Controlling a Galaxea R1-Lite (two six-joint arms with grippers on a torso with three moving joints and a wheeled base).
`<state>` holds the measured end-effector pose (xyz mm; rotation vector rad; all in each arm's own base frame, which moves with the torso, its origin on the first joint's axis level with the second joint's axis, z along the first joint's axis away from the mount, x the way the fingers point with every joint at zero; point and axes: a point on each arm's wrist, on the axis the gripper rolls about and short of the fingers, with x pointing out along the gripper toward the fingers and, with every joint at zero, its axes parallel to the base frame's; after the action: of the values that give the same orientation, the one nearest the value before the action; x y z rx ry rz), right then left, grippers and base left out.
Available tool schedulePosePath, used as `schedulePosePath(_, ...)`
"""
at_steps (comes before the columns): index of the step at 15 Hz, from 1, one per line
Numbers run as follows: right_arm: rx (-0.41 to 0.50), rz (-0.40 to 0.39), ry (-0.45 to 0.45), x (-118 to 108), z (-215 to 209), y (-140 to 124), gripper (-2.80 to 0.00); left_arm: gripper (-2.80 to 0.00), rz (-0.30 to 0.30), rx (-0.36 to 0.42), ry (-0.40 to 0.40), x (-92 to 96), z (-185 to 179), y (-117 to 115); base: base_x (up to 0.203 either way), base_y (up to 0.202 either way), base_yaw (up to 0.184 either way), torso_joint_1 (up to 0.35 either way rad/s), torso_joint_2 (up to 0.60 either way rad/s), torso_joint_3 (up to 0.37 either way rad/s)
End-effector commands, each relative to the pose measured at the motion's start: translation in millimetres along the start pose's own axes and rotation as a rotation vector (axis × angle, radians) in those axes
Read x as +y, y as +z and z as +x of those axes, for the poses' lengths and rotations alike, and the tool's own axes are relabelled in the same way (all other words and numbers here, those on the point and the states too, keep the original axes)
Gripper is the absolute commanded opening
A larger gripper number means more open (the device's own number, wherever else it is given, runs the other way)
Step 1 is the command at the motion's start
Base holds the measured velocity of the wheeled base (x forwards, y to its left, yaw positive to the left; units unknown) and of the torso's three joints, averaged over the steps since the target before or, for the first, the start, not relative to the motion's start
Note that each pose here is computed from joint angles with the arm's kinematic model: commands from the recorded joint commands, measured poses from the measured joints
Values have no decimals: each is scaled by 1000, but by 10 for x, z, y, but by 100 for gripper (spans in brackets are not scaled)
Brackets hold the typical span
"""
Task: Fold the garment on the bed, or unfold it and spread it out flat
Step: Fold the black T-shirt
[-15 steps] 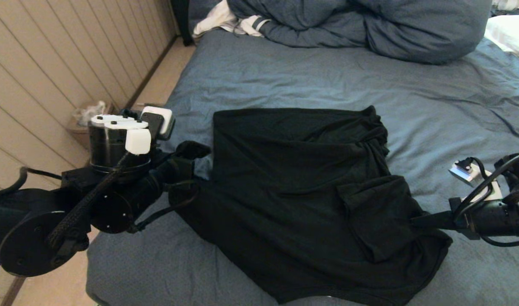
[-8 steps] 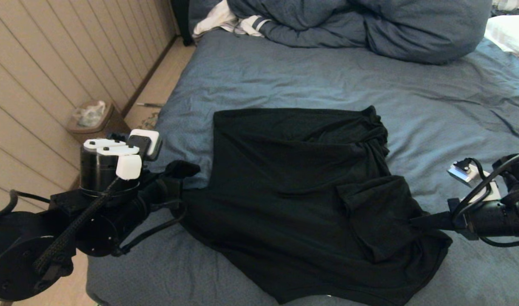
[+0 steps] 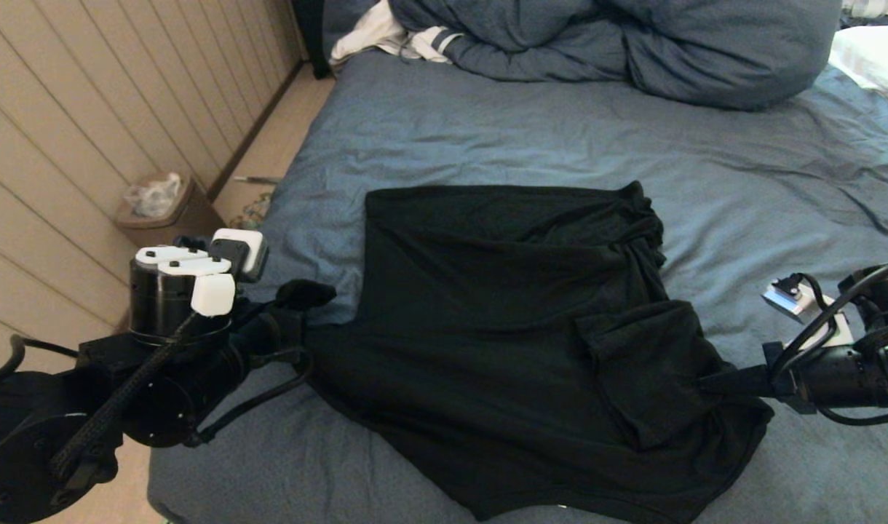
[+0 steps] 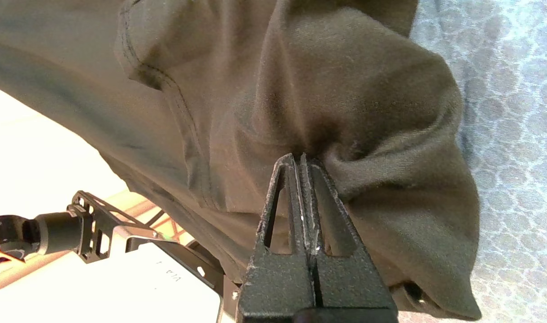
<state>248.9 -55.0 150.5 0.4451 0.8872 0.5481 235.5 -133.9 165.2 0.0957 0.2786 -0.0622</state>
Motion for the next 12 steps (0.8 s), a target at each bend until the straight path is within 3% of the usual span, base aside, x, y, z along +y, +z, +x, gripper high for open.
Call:
schedulePosePath(1, 0, 0, 5, 4, -1, -3, -280, -280, -2, 11, 13, 25, 76, -31, 0, 0, 0, 0, 0, 0)
schedulePosePath(6, 8, 1, 9, -1, 24, 0, -280, -280, -18, 22, 49, 152, 121, -52, 0, 0, 0, 0, 0, 0)
schedulePosePath(8, 12, 5, 8, -17, 37, 3, -280, -280, -54, 8, 68, 226, 102, -14, 0, 0, 0, 0, 0, 0)
schedulePosePath(9, 12, 6, 8, -17, 38, 2, -280, 0, -65, 8, 70, 240, 80, -22, 0, 0, 0, 0, 0, 0)
schedulePosePath(12, 8, 2, 8, -1, 24, -1, -280, 0, -78, -22, 68, 275, -14, 40, 0, 0, 0, 0, 0, 0)
